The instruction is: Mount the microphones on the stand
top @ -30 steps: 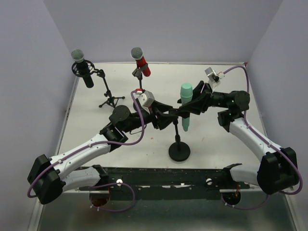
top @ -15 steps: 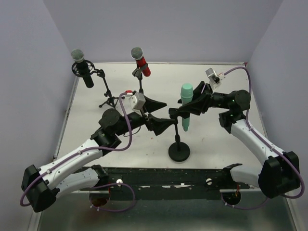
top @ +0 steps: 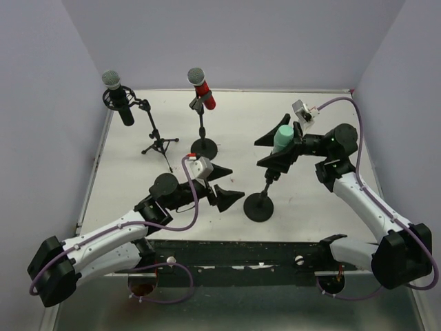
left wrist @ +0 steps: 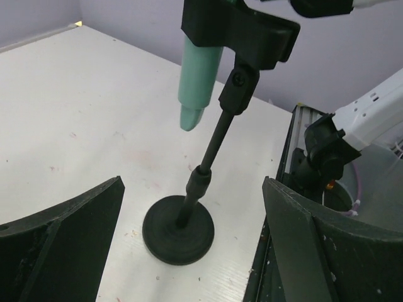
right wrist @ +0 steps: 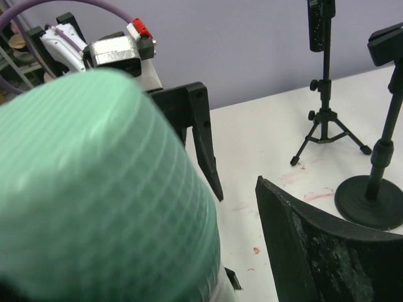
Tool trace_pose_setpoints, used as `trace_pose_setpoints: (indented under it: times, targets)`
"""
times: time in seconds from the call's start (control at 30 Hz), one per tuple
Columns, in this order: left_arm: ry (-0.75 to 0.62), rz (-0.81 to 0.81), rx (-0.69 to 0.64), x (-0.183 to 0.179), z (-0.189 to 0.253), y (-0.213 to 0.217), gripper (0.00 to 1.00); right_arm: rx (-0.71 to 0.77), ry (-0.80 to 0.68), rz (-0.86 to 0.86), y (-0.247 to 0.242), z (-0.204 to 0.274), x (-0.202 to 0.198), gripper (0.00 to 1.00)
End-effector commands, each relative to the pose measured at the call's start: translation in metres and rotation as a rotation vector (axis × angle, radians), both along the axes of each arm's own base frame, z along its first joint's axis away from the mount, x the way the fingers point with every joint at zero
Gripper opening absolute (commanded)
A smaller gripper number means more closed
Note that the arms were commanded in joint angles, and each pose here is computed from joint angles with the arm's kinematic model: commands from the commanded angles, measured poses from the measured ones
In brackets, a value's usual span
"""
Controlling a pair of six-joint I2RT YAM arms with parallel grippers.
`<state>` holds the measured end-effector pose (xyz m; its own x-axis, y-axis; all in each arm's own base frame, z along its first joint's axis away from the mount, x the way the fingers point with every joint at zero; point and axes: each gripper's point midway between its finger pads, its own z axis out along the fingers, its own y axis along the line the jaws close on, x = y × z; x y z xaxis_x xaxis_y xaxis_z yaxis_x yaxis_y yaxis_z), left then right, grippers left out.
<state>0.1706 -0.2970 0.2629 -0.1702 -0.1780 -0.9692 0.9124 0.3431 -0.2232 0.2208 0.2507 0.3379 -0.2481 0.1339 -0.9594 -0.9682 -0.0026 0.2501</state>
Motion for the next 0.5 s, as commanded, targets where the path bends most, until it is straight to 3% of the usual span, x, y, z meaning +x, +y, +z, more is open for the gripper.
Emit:
trace_pose_setpoints:
  times: [0.0, 0.2, 0.47]
  targets:
    - [-0.127, 0.003, -0.034, 0.003, 0.015, -0.02, 0.98, -0.04, -0.063, 0.017, -0.004, 0.005, -0.005, 0.89]
    - [-0.217, 0.058, -0.072, 0.011, 0.013, -0.05, 0.98, -0.069, -0.08, -0.007, -0.011, 0.002, -0.004, 0.9]
    - [-0.188, 0.269, -0.132, 0.029, 0.001, -0.071, 0.97, -0.087, -0.083, -0.053, -0.017, -0.003, 0.001, 0.93]
